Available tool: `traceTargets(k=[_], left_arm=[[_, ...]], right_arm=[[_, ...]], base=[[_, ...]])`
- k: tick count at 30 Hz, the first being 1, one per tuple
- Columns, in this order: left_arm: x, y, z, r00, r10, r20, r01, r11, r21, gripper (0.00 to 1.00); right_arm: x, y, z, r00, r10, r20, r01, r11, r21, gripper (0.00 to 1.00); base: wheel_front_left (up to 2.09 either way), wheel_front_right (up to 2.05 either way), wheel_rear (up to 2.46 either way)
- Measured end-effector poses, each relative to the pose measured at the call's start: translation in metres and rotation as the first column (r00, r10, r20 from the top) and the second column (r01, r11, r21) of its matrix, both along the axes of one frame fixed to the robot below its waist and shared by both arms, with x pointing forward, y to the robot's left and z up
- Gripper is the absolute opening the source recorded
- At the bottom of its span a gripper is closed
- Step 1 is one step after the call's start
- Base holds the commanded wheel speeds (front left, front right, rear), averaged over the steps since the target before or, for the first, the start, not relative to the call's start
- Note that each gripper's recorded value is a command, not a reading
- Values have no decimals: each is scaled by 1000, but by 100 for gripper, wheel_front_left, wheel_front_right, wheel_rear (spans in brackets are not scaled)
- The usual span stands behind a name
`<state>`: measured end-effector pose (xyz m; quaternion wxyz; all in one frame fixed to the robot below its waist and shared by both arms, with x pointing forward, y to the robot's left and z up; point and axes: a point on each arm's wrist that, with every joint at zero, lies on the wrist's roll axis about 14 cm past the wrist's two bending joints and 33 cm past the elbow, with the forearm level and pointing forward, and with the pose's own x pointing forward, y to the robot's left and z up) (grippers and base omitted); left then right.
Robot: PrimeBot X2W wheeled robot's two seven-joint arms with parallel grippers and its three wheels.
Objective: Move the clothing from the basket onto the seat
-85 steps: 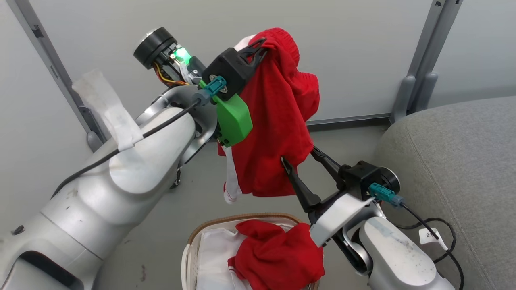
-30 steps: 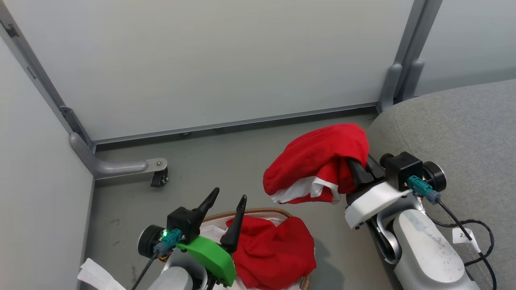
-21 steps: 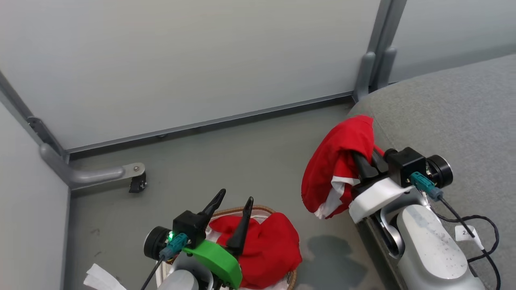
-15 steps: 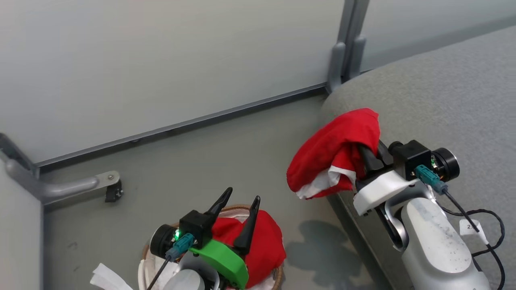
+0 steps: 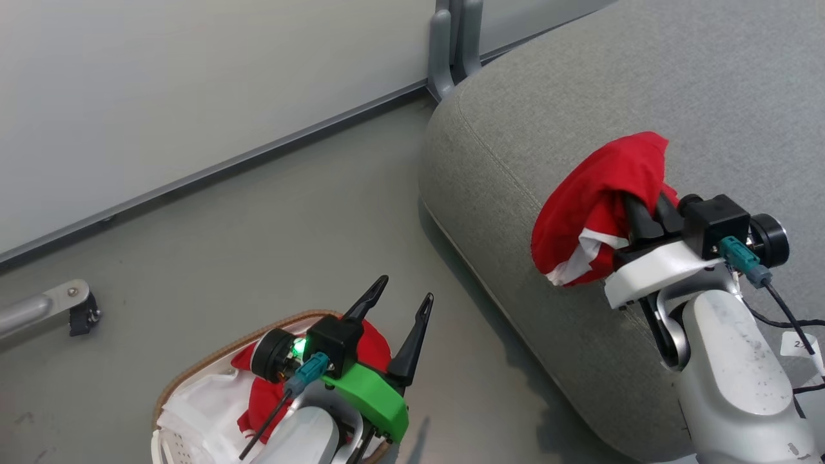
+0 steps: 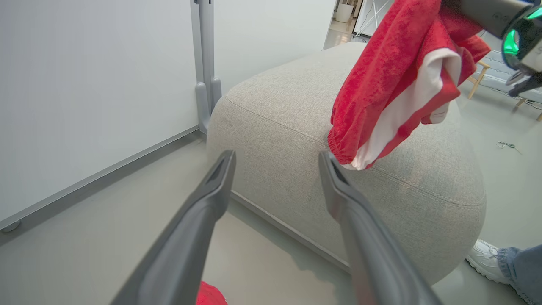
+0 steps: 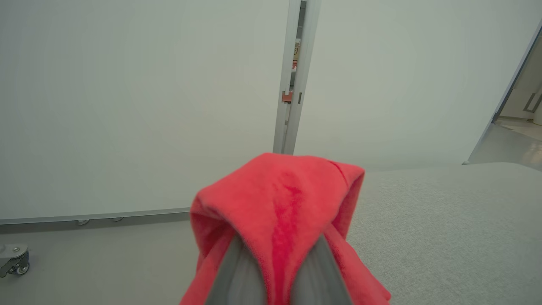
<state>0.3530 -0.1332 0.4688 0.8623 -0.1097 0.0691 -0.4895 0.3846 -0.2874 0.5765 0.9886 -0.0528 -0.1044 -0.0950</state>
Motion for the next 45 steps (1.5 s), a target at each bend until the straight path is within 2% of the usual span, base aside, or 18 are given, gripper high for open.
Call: traceTargets(k=[5,14,18,23,26,27,32,38,41,43,44,45], left_arm=[[6,-10,-6,999,-42,-4,42,999,-9,100],[38,-12,-23,997,-76,25,76,997,-7,100],[56,-4,-43,998,-60,5,60,998,2,100],[77,9,-71,999,-32,-27,33,999,18,100],[86,18,-94,998,-8,-59,11,999,39,100],[93,28,-118,994,22,-103,-17,999,48,100],[95,42,-149,984,66,-165,-55,996,71,100],[93,54,-172,973,94,-211,-75,992,97,100],[94,56,-174,972,102,-211,-81,991,105,100],[94,56,-172,973,103,-207,-82,991,106,100],[95,56,-170,973,103,-206,-83,991,103,100],[96,55,-167,974,103,-200,-83,991,102,100]], right_arm=[[8,-26,6,997,-70,13,70,998,-5,0],[72,-79,76,980,-137,147,152,984,-94,0],[106,-106,109,970,-162,181,195,964,-180,0],[145,-137,118,964,-213,159,249,933,-260,0],[166,-150,91,964,-246,98,263,932,-250,0],[185,-163,30,957,-291,-25,277,932,-232,0],[187,-161,-73,923,-305,-233,255,941,-221,0],[172,-143,-152,885,-283,-371,229,956,-182,0],[163,-133,-168,878,-268,-397,222,962,-159,0],[158,-129,-167,883,-264,-387,227,964,-141,43],[155,-127,-168,884,-263,-387,227,964,-136,100],[149,-125,-168,882,-262,-391,227,965,-134,100]], base=[[0,0,0],[0,0,0],[0,0,0],[0,0,0],[0,0,0],[0,0,0],[0,0,0],[0,0,0],[0,0,0],[0,0,0],[0,0,0],[0,0,0]])
